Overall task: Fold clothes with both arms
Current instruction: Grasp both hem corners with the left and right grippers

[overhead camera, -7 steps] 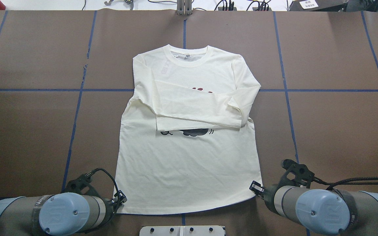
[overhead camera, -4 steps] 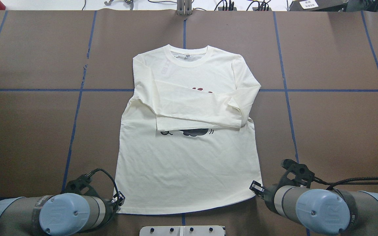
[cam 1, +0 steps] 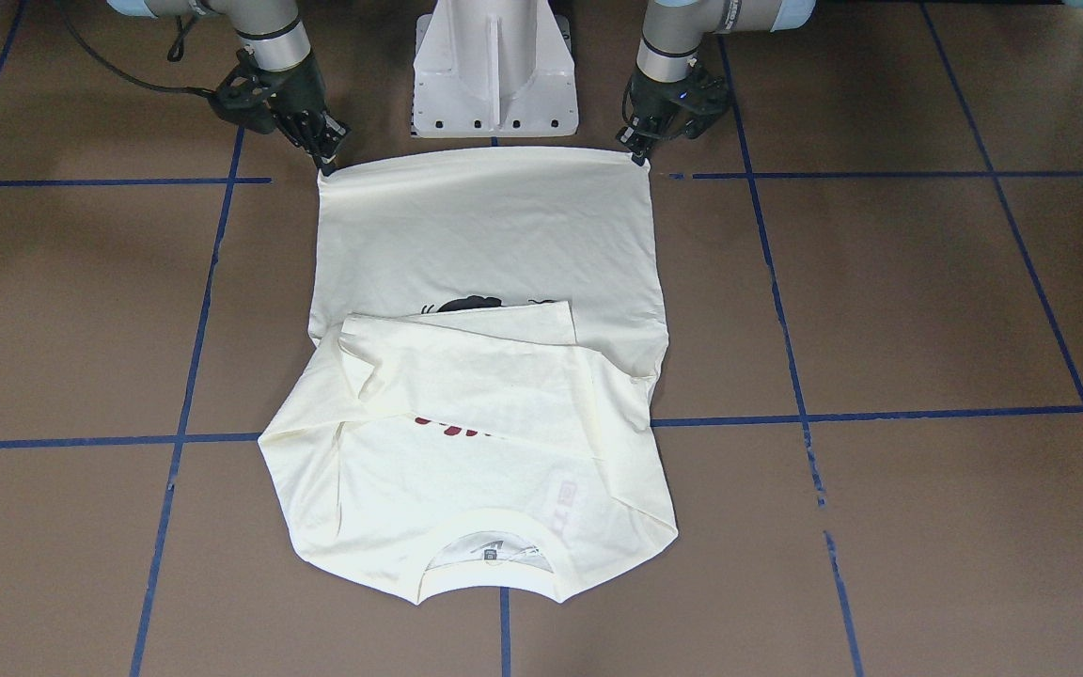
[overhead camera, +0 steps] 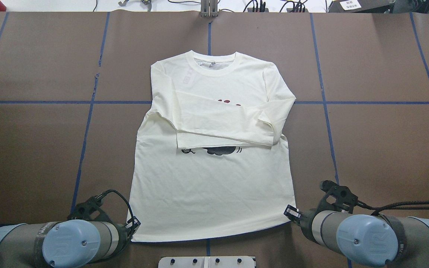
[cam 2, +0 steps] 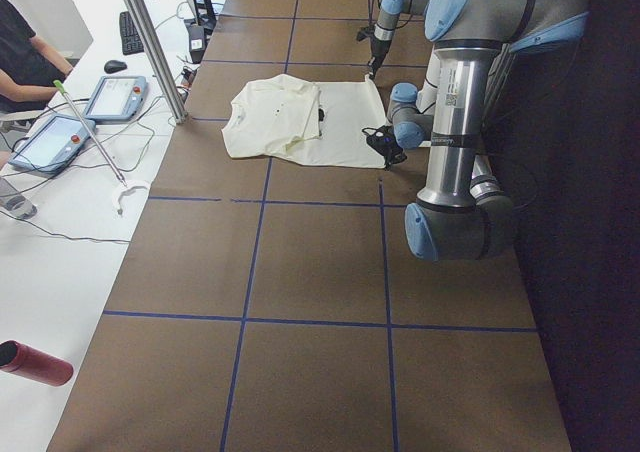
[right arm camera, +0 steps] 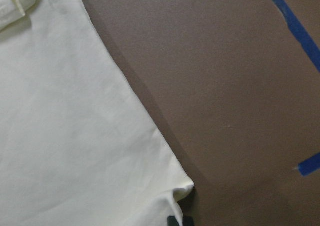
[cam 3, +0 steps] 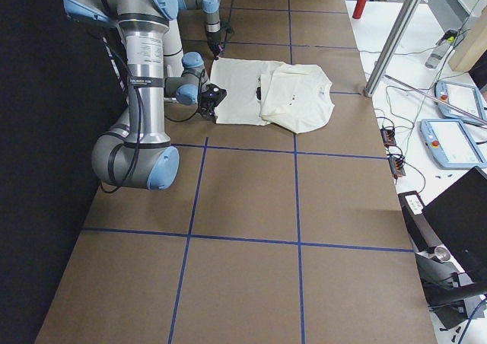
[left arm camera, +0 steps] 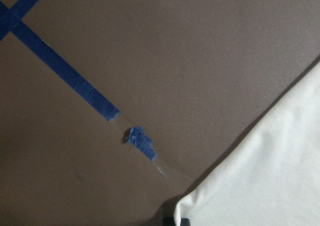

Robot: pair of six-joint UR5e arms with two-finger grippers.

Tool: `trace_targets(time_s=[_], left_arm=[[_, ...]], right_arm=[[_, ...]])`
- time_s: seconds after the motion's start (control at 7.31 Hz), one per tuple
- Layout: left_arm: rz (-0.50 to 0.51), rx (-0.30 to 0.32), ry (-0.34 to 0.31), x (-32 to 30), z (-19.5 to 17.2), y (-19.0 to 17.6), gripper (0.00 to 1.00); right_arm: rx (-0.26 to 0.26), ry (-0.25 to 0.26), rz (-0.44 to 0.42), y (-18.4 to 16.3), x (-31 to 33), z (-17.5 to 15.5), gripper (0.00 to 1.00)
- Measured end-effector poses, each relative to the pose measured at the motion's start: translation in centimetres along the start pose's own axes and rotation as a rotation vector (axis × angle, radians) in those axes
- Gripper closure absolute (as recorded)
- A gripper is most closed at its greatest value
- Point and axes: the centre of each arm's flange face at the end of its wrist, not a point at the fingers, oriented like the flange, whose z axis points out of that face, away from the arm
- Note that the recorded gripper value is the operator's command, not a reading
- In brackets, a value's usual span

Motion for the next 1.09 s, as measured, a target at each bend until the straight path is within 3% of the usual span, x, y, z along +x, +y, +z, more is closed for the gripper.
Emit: trace_targets(time_s=[0.27,0.68,1.09], left_arm=[[0.005,-0.058,0.071,0.9,-5.0,1.1,1.00],[0.009,-0.147,0.156,1.1,-14.6,2.3,1.00],[0.019,-0.200,0.173,0.3,-18.8,2.9,1.00]], right_arm=[[-0.024,-0.026,-0.008,0.2,0.0,-2.3,1.00],[-0.100,-0.065,-0.040,1.0,2.0,-9.2,1.00],[-0.163,-0.089,-0.041,0.4,3.0,-14.4,1.00]])
